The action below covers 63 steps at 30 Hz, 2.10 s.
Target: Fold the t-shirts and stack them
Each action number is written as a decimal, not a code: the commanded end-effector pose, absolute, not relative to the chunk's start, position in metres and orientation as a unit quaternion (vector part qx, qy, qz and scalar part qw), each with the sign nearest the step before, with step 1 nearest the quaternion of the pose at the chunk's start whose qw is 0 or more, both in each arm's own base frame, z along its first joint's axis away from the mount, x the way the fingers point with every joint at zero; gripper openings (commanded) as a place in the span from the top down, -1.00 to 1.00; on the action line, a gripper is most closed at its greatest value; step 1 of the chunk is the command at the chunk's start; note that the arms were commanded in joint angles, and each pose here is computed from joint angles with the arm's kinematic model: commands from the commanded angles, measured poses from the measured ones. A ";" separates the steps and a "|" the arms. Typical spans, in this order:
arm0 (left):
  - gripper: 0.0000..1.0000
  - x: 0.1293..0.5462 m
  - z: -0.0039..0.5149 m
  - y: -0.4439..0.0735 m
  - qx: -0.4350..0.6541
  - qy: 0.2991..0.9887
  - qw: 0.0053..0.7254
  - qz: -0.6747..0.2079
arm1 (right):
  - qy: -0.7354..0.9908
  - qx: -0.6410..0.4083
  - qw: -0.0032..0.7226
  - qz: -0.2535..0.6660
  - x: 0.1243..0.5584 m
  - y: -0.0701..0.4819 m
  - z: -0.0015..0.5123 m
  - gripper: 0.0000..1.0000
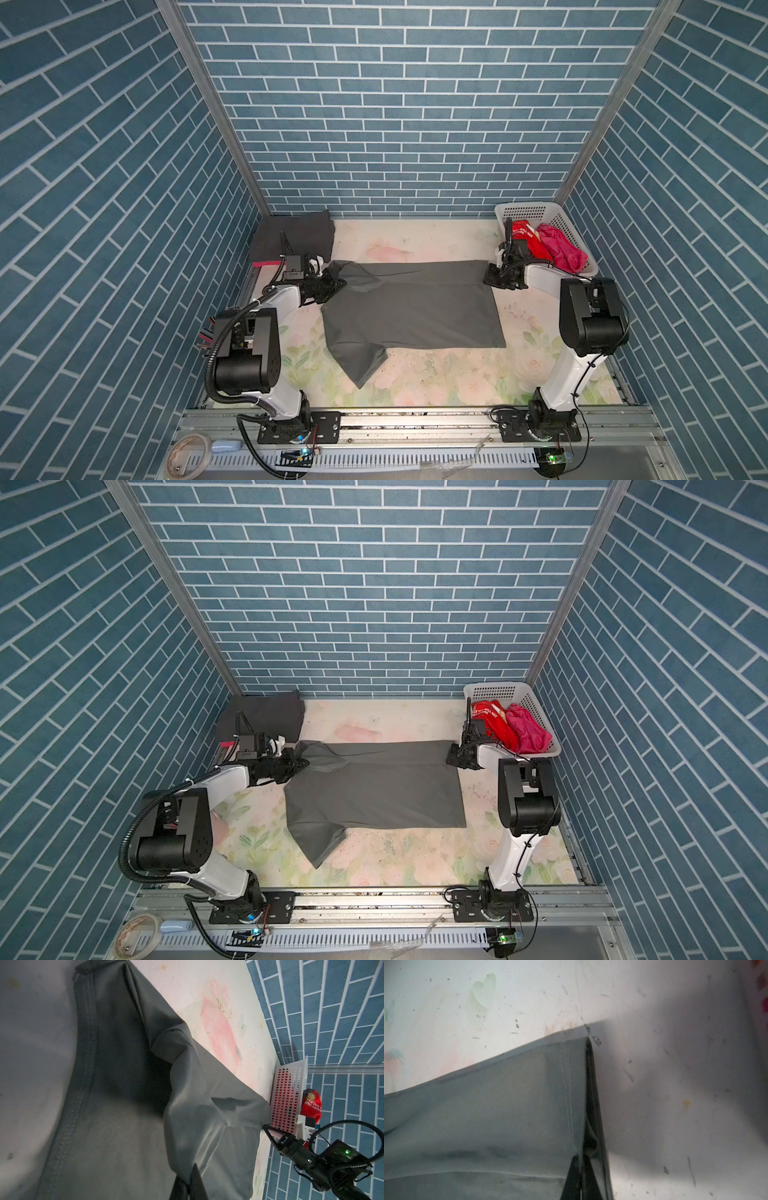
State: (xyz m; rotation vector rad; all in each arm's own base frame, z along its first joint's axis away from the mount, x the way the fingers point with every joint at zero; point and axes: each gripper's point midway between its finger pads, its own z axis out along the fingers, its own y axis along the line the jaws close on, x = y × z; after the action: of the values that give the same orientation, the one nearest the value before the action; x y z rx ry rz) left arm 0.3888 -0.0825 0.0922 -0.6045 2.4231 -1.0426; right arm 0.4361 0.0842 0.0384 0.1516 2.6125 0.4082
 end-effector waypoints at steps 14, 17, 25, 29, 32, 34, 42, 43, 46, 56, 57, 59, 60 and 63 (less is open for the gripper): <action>1.00 0.379 0.081 -0.093 -0.235 0.859 0.203 -0.407 | 0.969 0.048 0.220 0.105 0.426 0.070 0.022 0.55; 1.00 0.371 0.082 -0.110 -0.220 0.863 0.189 -0.414 | 0.966 0.047 0.226 0.113 0.430 0.073 0.028 0.34; -0.71 0.364 0.103 -0.105 -0.200 0.882 0.198 -0.379 | 0.953 0.030 0.273 0.127 0.440 0.090 0.084 -0.35; -0.75 0.381 0.130 -0.066 -0.197 0.900 0.245 -0.301 | 0.940 0.010 0.312 0.133 0.438 0.115 0.118 -0.68; -0.75 0.403 0.137 -0.053 -0.202 0.901 0.265 -0.277 | 0.928 -0.026 0.332 0.167 0.431 0.162 0.132 -0.73; -0.75 0.419 0.128 -0.054 -0.210 0.899 0.260 -0.284 | 0.919 -0.053 0.338 0.193 0.423 0.199 0.134 -0.76; -0.72 0.464 0.079 -0.061 -0.216 0.916 0.235 -0.242 | 0.912 -0.123 0.300 0.251 0.395 0.311 0.104 -0.80; -0.67 0.468 0.075 -0.062 -0.216 0.917 0.236 -0.237 | 0.911 -0.131 0.296 0.257 0.392 0.321 0.101 -0.81; -0.51 0.477 0.068 -0.070 -0.212 0.918 0.232 -0.241 | 0.915 -0.137 0.281 0.256 0.391 0.335 0.085 -0.82; 0.39 0.458 0.054 -0.082 -0.199 0.926 0.218 -0.237 | 0.920 -0.116 0.273 0.255 0.399 0.311 0.073 -0.82; 0.52 0.453 0.052 -0.082 -0.199 0.926 0.216 -0.236 | 0.920 -0.110 0.275 0.256 0.400 0.306 0.073 -0.82; 0.61 0.444 0.049 -0.082 -0.198 0.929 0.209 -0.232 | 0.921 -0.104 0.276 0.255 0.402 0.298 0.073 -0.82; 0.65 0.439 0.048 -0.081 -0.198 0.930 0.207 -0.231 | 0.921 -0.102 0.276 0.254 0.403 0.295 0.072 -0.82; 0.77 0.429 0.047 -0.080 -0.198 0.931 0.203 -0.230 | 0.922 -0.097 0.277 0.255 0.406 0.288 0.072 -0.82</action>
State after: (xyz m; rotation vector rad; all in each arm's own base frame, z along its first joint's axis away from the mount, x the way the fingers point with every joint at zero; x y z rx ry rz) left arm 0.4331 -0.0819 0.0343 -0.5771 2.6203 -0.6548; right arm 0.4043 0.2869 0.0511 -0.2812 2.5191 0.6357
